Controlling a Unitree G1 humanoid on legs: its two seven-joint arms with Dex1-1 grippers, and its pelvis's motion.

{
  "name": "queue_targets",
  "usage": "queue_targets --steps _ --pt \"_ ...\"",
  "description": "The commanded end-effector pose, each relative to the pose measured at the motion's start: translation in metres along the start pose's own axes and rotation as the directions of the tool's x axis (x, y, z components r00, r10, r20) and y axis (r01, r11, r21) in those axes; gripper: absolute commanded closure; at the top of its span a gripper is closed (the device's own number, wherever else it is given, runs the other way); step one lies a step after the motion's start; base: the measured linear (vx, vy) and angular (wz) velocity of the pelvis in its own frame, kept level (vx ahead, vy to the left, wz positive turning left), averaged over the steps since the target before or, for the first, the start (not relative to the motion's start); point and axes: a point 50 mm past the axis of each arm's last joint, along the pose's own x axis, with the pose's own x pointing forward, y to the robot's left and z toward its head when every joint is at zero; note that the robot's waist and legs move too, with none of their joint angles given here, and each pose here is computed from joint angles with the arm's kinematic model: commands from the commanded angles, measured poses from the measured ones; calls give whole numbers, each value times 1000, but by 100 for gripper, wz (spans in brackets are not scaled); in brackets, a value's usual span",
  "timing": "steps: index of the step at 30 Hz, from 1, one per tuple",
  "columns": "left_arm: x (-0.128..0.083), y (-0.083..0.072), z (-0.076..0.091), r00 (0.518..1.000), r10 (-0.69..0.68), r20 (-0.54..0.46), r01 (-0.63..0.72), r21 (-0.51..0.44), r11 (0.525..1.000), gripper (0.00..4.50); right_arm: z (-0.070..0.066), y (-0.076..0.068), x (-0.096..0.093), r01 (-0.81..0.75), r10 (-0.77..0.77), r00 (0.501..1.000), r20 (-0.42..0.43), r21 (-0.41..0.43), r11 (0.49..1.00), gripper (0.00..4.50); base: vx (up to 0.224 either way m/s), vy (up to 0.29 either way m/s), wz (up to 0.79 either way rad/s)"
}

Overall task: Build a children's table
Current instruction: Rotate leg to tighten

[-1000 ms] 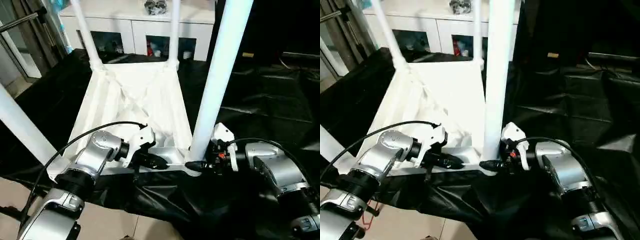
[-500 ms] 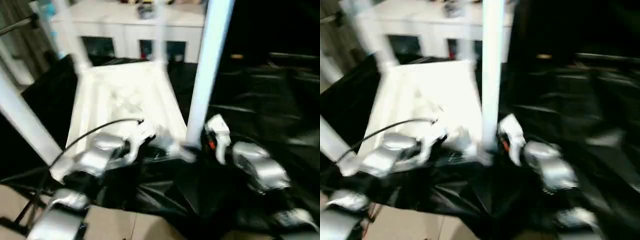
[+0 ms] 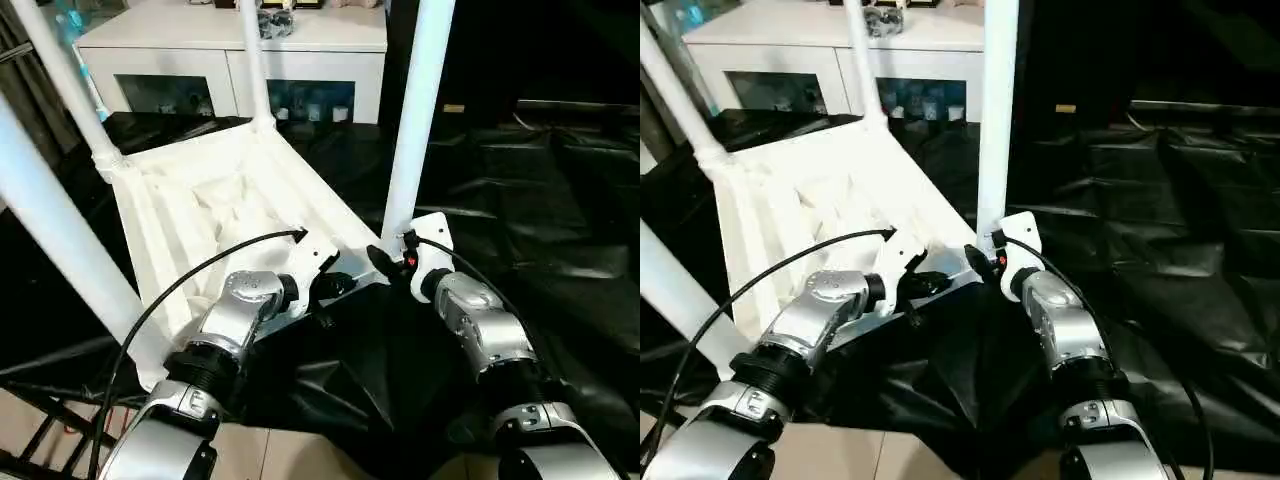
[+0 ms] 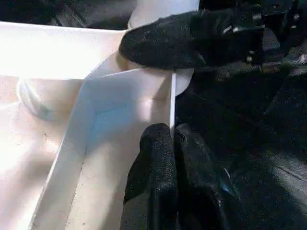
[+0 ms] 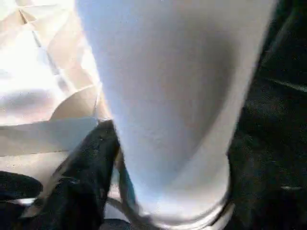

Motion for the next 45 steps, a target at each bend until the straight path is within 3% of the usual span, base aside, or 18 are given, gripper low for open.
queue_targets --steps 1,6,7,10,11,14,15,19,31,34,35,37,41,45 --pt "14 -19 22 990 -122 67 118 61 991 450 -25 48 11 -258 258 959 -119 23 966 80 0 0 0" --pt "3 -22 14 971 -238 26 234 94 968 450 -27 44 -5 -449 439 884 -164 -27 893 68 0 0 0" --pt "-3 -21 11 961 -275 6 273 105 956 450 -26 39 -13 -515 501 846 -181 -34 857 68 0 0 0" --pt "-9 -20 8 948 -318 -15 317 114 941 450 -26 35 -23 -583 566 800 -199 -36 812 68 0 0 0" --pt "-14 -19 6 934 -355 -33 357 119 927 450 -25 32 -30 -632 613 760 -216 -31 774 68 0 0 0" --pt "-20 -18 4 916 -397 -54 400 122 908 450 -25 30 -38 -679 656 717 -236 -24 734 68 0 0 0" --pt "-26 -19 3 889 -452 -70 457 121 881 450 -25 28 -44 -713 685 681 -259 -23 701 68 0 0 0" --pt "-33 -18 2 866 -492 -87 499 109 860 450 -26 25 -47 -728 693 664 -281 -28 685 68 0 0 0" --pt "-40 -11 -1 856 -502 -120 514 102 852 450 -30 34 -53 -775 747 600 -288 22 631 167 0 0 0" --pt "-38 -11 -1 861 -495 -115 506 106 856 450 -31 36 -52 -769 744 608 -279 25 638 176 0 0 0" --pt "-35 -11 0 874 -476 -99 485 108 868 450 -31 36 -48 -741 719 644 -261 18 671 178 0 0 0" --pt "-34 -11 1 881 -464 -90 472 109 875 450 -31 36 -46 -721 700 667 -254 16 693 181 0 0 0" --pt "-21 -8 7 935 -353 -30 354 101 930 450 -39 27 -22 -465 455 862 -225 8 885 183 0 0 0" --pt "-10 -6 11 965 -261 4 260 88 962 450 -44 23 -8 -266 274 935 -225 65 962 187 0 0 0"
